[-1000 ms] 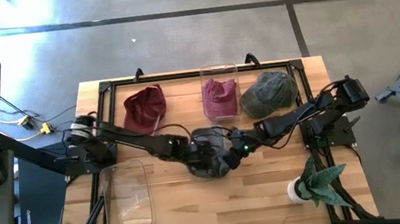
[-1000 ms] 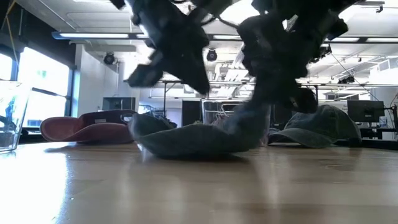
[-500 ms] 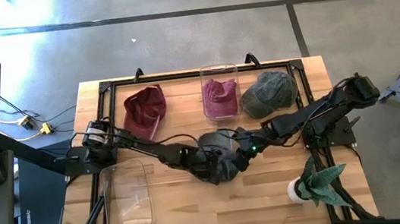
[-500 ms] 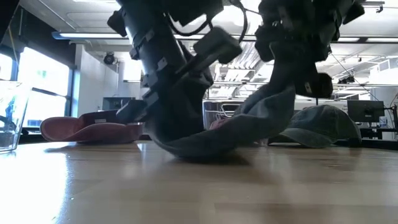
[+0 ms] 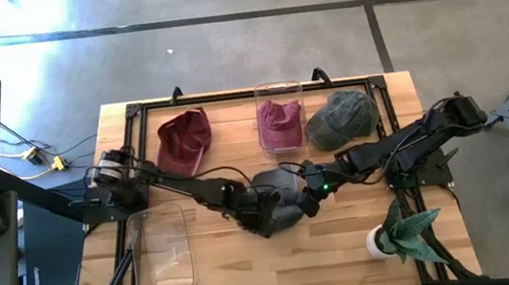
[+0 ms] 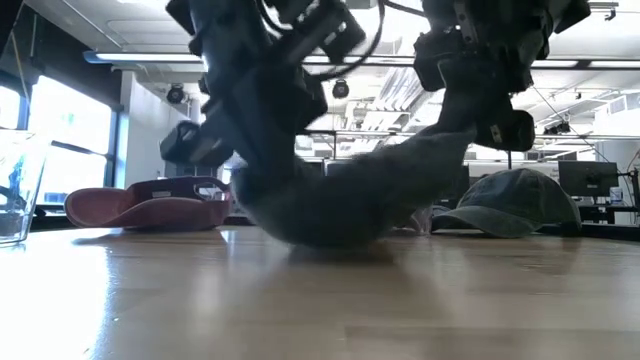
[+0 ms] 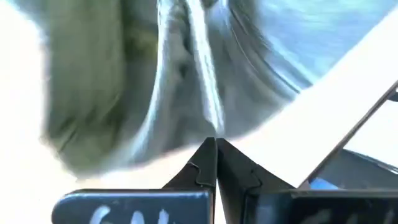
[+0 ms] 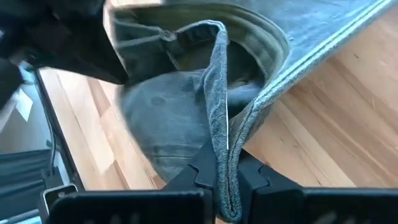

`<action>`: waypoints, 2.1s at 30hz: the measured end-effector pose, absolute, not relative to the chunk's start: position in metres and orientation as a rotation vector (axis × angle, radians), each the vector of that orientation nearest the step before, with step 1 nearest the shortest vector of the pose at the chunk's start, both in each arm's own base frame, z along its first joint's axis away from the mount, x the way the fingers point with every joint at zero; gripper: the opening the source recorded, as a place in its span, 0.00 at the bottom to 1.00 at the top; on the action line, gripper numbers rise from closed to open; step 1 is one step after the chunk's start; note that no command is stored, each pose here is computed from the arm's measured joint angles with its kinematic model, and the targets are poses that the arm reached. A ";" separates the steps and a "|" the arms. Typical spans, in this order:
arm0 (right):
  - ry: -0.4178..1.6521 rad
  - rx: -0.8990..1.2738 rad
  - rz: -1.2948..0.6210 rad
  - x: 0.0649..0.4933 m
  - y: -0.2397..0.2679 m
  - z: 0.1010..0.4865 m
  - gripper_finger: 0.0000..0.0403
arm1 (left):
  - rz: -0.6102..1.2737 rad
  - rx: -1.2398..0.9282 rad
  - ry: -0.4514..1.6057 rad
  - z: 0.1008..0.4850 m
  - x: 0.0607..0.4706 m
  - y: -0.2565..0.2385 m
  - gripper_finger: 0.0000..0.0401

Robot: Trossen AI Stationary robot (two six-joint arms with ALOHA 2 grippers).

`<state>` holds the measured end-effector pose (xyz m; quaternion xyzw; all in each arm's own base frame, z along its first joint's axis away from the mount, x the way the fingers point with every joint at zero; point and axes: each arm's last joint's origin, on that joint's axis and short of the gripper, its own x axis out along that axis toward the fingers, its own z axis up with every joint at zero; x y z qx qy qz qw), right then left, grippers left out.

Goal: Pick & Place hat
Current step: Put the left black cap into the bottom transparent bin

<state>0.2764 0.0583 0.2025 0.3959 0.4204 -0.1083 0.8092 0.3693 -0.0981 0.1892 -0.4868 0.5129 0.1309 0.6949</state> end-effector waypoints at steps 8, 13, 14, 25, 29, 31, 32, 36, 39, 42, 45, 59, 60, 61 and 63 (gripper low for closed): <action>0.902 0.816 -0.232 0.276 0.058 0.202 0.03 | 0.195 -0.998 0.797 0.215 0.386 -0.102 0.00; 0.911 0.827 -0.207 0.276 0.059 0.202 0.02 | 0.298 -0.995 0.788 0.182 0.397 -0.102 0.00; 0.910 0.830 -0.197 0.276 0.060 0.203 0.02 | 0.307 -1.010 0.777 0.175 0.400 -0.103 0.00; 0.891 0.921 -0.110 0.273 0.070 0.214 0.02 | 0.257 -1.094 0.804 0.139 0.415 -0.111 0.00; 0.907 1.006 -0.153 0.272 0.068 0.214 0.02 | 0.303 -1.137 0.861 0.136 0.413 -0.105 0.00; 0.936 0.993 -0.191 0.270 0.066 0.211 0.03 | 0.301 -1.148 0.881 0.136 0.412 -0.103 0.00; 0.955 0.980 -0.218 0.268 0.065 0.209 0.03 | 0.295 -1.152 0.888 0.137 0.412 -0.103 0.00; 1.023 0.904 -0.296 0.262 0.063 0.199 0.04 | 0.235 -1.174 0.869 0.164 0.407 -0.103 0.00; 1.038 0.867 -0.318 0.262 0.062 0.195 0.05 | 0.205 -1.185 0.871 0.184 0.400 -0.103 0.00; 1.054 0.825 -0.311 0.261 0.059 0.194 0.10 | 0.233 -1.176 0.901 0.196 0.390 -0.100 0.00; 1.104 0.816 -0.317 0.259 0.050 0.193 0.20 | 0.272 -1.162 0.940 0.209 0.378 -0.097 0.00; 0.977 0.892 -0.123 0.256 0.041 0.225 0.31 | 0.300 -0.962 1.148 0.216 0.350 -0.088 0.00; 0.945 0.884 -0.121 0.262 0.043 0.222 0.26 | 0.296 -0.939 1.160 0.216 0.349 -0.088 0.00; 0.926 0.876 -0.135 0.268 0.043 0.218 0.21 | 0.299 -0.915 1.175 0.217 0.345 -0.087 0.00; 0.938 0.861 -0.201 0.278 0.044 0.202 0.10 | 0.285 -0.894 1.169 0.223 0.342 -0.085 0.00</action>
